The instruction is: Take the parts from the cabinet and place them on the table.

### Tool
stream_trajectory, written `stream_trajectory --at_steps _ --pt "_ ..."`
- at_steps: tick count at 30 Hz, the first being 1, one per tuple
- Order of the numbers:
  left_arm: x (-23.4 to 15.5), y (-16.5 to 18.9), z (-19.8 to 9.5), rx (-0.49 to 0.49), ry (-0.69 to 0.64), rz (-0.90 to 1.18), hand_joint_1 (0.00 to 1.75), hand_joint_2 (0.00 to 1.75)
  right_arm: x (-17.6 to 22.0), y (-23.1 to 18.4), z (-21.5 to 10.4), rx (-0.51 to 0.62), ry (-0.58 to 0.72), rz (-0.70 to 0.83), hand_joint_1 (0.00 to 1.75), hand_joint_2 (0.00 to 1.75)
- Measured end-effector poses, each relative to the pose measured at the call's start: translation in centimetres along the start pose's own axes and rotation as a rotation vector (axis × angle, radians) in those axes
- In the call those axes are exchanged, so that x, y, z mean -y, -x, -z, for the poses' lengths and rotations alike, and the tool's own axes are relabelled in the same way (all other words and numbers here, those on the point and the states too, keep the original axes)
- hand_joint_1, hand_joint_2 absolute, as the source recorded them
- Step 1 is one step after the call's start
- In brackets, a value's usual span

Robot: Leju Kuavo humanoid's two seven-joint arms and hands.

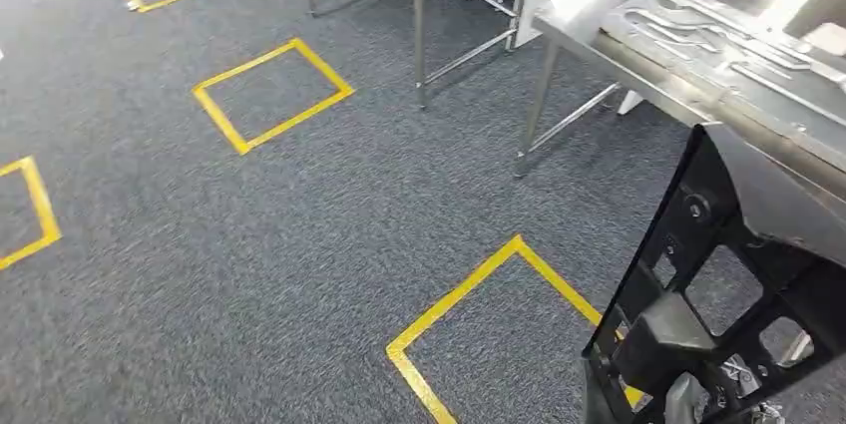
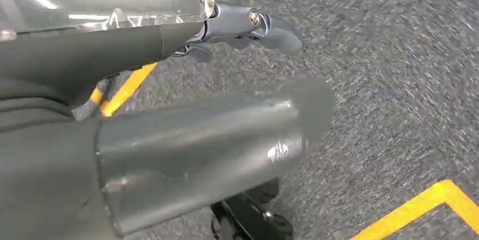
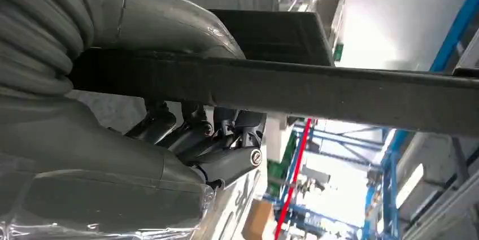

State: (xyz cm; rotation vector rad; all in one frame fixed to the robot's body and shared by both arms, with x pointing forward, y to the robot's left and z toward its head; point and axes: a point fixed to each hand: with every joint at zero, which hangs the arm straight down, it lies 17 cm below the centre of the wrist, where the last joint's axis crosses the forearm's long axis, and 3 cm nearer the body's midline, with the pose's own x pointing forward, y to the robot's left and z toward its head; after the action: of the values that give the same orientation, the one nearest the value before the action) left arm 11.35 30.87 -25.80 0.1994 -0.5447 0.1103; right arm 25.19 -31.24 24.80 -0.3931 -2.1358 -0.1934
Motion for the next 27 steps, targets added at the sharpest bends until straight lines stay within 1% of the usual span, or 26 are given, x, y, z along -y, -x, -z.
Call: stream_trajectory --at_steps 9,14,25,27 --pt "0.3 -0.7 0.2 0.012 0.005 -0.002 0.0 0.0 0.0 0.1 -0.3 -0.007 -0.003 -0.003 1.75 1.75" --pt "0.2 -0.1 0.0 0.005 0.005 0.003 0.0 0.0 -0.2 0.1 -0.2 -0.004 -0.01 -0.003 1.75 1.75" --pt "0.7 -0.8 0.2 0.017 0.014 0.002 0.0 0.0 -0.8 0.4 -0.3 -0.015 -0.034 -0.014 1.75 1.75" --pt "0.8 -0.5 0.0 0.012 0.019 0.0 0.0 0.0 -1.2 0.4 -0.1 -0.015 -0.041 -0.007 1.75 1.75"
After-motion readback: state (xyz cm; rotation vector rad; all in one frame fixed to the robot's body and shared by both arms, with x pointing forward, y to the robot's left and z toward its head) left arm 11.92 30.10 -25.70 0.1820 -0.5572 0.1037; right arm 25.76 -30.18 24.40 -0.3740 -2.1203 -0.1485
